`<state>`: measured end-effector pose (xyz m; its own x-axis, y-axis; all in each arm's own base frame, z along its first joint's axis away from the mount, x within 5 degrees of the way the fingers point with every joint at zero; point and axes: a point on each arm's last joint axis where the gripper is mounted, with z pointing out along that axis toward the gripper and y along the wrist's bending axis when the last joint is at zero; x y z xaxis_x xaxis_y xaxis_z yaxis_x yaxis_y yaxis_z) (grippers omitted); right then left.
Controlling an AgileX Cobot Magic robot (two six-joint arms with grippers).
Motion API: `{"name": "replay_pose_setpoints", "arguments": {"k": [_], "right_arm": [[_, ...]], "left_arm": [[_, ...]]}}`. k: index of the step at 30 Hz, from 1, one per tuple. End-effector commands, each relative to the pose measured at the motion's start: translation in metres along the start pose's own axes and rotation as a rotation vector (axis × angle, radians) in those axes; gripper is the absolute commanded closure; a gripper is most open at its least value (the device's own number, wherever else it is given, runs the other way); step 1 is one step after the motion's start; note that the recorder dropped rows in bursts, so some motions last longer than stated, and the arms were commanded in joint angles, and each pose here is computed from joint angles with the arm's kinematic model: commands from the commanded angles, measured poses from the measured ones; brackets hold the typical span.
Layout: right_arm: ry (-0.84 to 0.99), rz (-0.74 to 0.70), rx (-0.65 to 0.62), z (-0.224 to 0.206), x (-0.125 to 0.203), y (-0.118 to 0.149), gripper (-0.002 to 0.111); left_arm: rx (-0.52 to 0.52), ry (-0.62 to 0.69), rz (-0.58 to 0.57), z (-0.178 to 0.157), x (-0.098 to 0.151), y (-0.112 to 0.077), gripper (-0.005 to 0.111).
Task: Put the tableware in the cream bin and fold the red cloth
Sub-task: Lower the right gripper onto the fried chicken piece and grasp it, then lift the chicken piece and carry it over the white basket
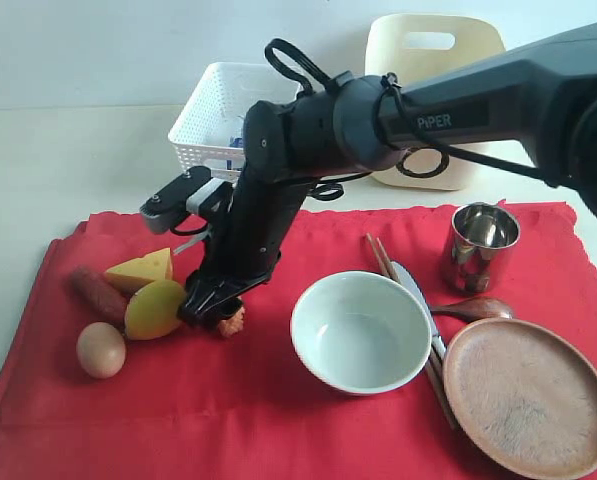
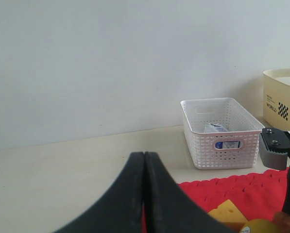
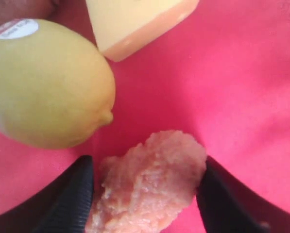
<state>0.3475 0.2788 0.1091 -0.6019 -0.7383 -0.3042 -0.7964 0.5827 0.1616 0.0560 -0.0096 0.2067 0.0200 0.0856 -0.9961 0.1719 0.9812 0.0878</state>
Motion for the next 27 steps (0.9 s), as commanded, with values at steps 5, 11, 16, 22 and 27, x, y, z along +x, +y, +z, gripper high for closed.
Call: {"name": "replay_pose_setpoints", "arguments": {"k": [5, 11, 16, 22, 27], "right_arm": [[0.014, -0.009, 0.018, 0.003, 0.001, -0.002, 0.090], [0.006, 0.006, 0.019, 0.000, -0.001, -0.002, 0.108], [-0.026, -0.003, 0.026, -0.016, -0.005, 0.001, 0.108], [-0.083, -0.020, 0.037, -0.046, -0.013, 0.007, 0.108], [-0.154, -0.040, 0.063, -0.078, -0.019, 0.012, 0.108]], "left_arm": [[0.004, -0.002, -0.001, 0.000, 0.001, 0.000, 0.106], [0.004, -0.002, -0.001, 0.000, 0.001, 0.000, 0.106], [0.004, -0.002, 0.001, 0.000, 0.001, 0.000, 0.106], [0.004, -0.002, 0.001, 0.000, 0.001, 0.000, 0.106], [0.004, -0.002, 0.001, 0.000, 0.001, 0.000, 0.106]]}}
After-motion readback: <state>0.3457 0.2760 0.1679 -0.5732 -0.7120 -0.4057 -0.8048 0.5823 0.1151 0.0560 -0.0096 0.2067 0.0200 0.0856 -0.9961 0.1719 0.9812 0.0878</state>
